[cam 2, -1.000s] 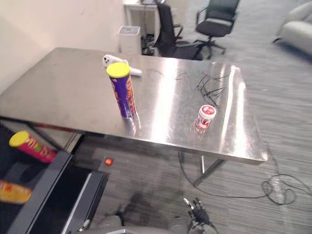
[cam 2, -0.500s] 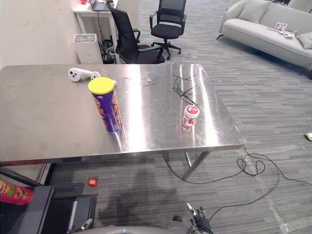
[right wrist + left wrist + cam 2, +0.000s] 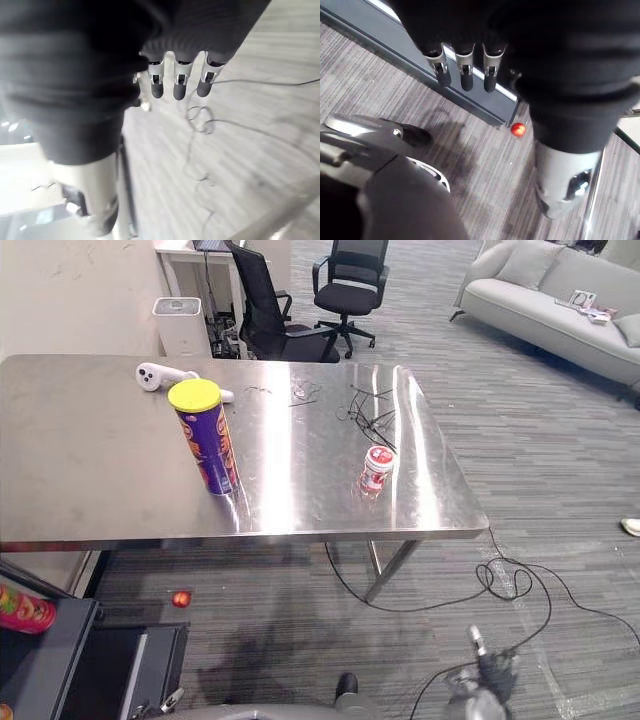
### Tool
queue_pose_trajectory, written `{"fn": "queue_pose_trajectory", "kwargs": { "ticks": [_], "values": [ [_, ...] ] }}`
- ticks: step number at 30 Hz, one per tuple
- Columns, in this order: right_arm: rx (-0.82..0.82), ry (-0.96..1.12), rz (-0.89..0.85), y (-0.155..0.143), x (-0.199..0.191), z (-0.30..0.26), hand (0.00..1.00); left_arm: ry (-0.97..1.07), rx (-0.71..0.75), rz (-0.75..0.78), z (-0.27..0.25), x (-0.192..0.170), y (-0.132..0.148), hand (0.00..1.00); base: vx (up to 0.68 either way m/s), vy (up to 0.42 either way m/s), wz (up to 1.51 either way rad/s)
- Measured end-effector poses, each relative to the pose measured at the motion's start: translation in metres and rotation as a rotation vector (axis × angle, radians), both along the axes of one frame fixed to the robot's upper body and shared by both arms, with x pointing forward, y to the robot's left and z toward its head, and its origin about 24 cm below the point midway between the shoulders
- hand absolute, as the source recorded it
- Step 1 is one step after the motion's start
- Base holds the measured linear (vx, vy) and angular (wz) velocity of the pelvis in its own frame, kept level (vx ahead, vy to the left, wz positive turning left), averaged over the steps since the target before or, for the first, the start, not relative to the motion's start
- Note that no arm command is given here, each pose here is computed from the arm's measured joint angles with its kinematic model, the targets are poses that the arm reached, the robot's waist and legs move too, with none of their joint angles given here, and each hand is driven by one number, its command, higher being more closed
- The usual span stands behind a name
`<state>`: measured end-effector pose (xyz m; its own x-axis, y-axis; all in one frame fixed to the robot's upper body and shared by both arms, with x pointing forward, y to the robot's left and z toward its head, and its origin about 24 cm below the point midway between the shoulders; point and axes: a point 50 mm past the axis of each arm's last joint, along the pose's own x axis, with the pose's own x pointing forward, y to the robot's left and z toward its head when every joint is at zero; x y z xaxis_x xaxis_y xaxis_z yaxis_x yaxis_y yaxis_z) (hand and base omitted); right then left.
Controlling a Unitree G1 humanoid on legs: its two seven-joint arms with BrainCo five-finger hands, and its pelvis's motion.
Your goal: Put the gum and the chips on the shelf.
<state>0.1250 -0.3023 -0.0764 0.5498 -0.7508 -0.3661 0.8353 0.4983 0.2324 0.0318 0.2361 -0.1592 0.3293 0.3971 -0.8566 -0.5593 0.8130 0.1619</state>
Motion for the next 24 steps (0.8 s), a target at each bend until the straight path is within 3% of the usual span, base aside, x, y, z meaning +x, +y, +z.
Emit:
{"fn": "queue_pose_trajectory", "kwargs": {
  "ticks": [6, 11, 16, 24],
  "values": [
    [-0.177, -0.267, 0.235, -0.01, 0.054, 0.07, 0.0, -0.014, 0.0, -0.055, 0.003, 0.008, 0.003, 0.0, 0.13, 0.039, -0.02],
    [-0.285, -0.273, 0.386, -0.009, 0.062, 0.091, 0.0, -0.01, -0.006, -0.05, 0.003, 0.003, 0.001, 0.0, 0.07, 0.02, -0.06],
    [-0.455, -0.411, 0.66, 0.018, 0.086, 0.136, 0.0, -0.024, -0.006, -0.05, 0.003, 0.004, 0.0, 0.0, 0.0, 0.008, -0.02],
    [-0.478, -0.377, 0.753, 0.031, 0.097, 0.139, 0.0, -0.013, -0.011, -0.047, 0.002, 0.001, -0.002, 0.0, -0.05, -0.017, 0.1]
  ]
}}
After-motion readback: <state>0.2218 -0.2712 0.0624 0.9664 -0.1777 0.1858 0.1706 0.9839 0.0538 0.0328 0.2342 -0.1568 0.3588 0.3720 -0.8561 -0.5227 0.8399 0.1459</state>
